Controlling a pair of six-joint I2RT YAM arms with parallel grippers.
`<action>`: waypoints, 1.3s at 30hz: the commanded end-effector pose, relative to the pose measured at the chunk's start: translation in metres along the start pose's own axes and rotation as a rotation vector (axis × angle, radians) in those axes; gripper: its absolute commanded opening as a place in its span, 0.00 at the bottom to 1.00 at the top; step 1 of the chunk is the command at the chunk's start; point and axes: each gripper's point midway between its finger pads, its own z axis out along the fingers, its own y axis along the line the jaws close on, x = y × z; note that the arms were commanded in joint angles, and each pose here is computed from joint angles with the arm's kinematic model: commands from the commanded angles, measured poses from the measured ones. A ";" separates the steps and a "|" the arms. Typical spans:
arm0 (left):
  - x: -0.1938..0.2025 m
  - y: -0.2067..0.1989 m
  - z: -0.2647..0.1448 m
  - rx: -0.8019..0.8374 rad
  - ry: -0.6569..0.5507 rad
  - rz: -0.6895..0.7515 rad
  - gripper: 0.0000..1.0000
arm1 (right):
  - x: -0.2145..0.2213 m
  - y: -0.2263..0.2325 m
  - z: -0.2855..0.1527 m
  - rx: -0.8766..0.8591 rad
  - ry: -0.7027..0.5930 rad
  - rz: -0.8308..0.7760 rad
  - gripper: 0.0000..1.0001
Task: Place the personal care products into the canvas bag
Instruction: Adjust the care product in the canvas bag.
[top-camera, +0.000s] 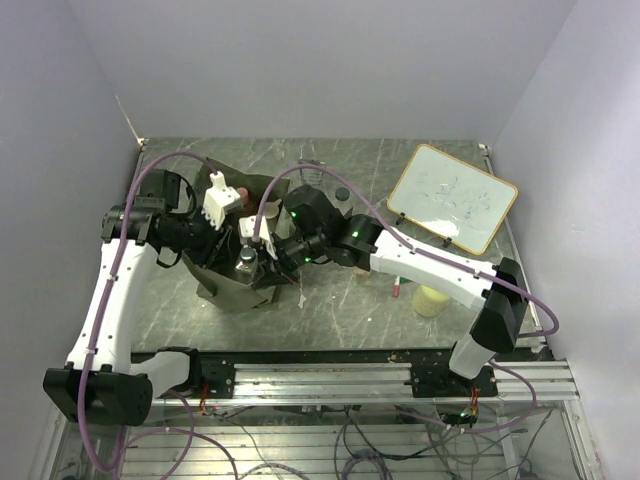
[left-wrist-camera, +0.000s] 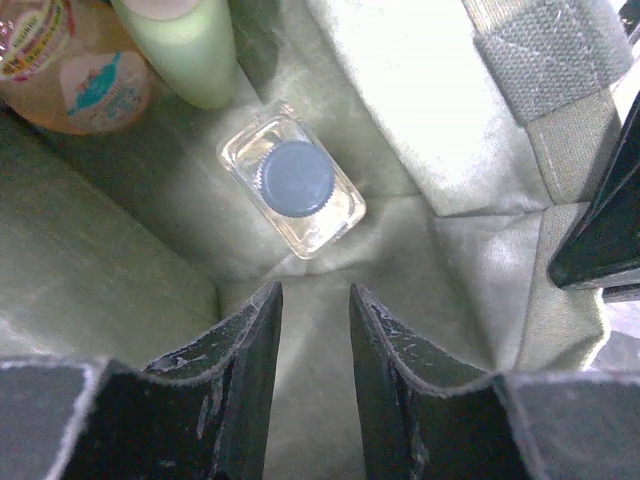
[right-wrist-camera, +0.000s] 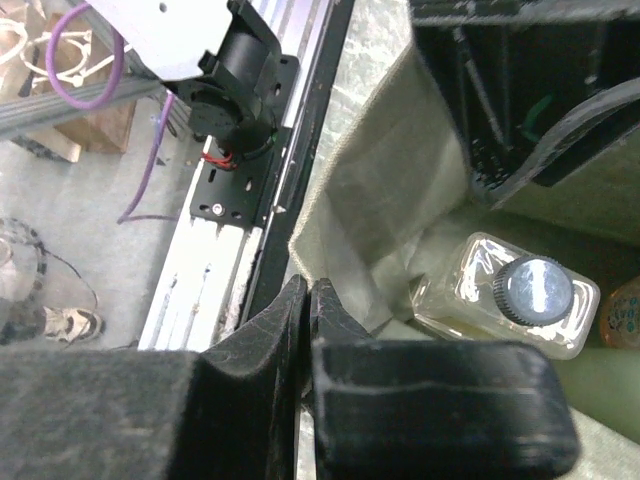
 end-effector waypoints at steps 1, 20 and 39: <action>-0.002 0.021 0.005 -0.044 0.009 0.088 0.44 | 0.057 -0.016 0.003 0.040 0.138 0.033 0.01; 0.006 0.047 0.028 -0.053 0.055 0.190 0.61 | 0.116 -0.052 0.014 0.071 0.178 0.124 0.00; 0.001 0.058 0.046 -0.025 0.048 0.306 0.89 | 0.109 -0.062 0.029 0.111 0.155 0.163 0.00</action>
